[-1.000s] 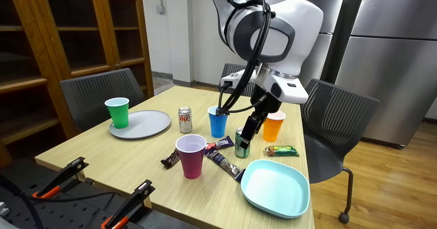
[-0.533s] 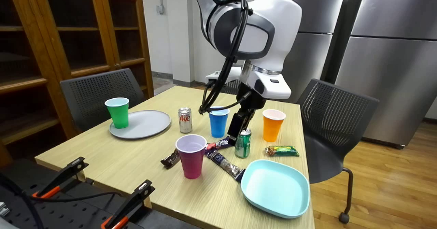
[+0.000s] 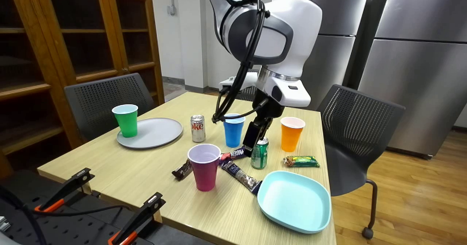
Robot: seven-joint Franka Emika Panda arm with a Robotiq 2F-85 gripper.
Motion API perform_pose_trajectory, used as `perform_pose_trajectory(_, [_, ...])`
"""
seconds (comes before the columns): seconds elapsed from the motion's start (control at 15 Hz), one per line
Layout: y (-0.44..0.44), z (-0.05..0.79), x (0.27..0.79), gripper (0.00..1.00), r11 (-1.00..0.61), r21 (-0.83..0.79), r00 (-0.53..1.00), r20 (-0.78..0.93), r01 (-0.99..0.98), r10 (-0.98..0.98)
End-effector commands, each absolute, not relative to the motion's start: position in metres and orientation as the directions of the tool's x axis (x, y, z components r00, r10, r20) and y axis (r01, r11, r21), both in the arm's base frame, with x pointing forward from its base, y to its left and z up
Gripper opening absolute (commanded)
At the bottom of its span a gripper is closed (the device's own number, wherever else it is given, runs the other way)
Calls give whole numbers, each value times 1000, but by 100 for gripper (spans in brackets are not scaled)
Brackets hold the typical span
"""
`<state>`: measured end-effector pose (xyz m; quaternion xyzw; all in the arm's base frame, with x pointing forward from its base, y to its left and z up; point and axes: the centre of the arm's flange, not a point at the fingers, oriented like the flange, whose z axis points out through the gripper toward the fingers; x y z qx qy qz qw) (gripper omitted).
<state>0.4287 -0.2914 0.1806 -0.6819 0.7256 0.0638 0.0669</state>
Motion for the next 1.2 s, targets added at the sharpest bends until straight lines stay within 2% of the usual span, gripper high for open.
perform_pose_trajectory(0.0, [-278, 159, 443, 100, 86, 42, -92, -172, -995, -981])
perform_pose_trajectory(0.53, [-253, 107, 466, 100, 189, 89, -196, -84, -978, -977])
perform_pose_trajectory(1.13, [-259, 71, 475, 100, 252, 146, -263, -60, -957, -963])
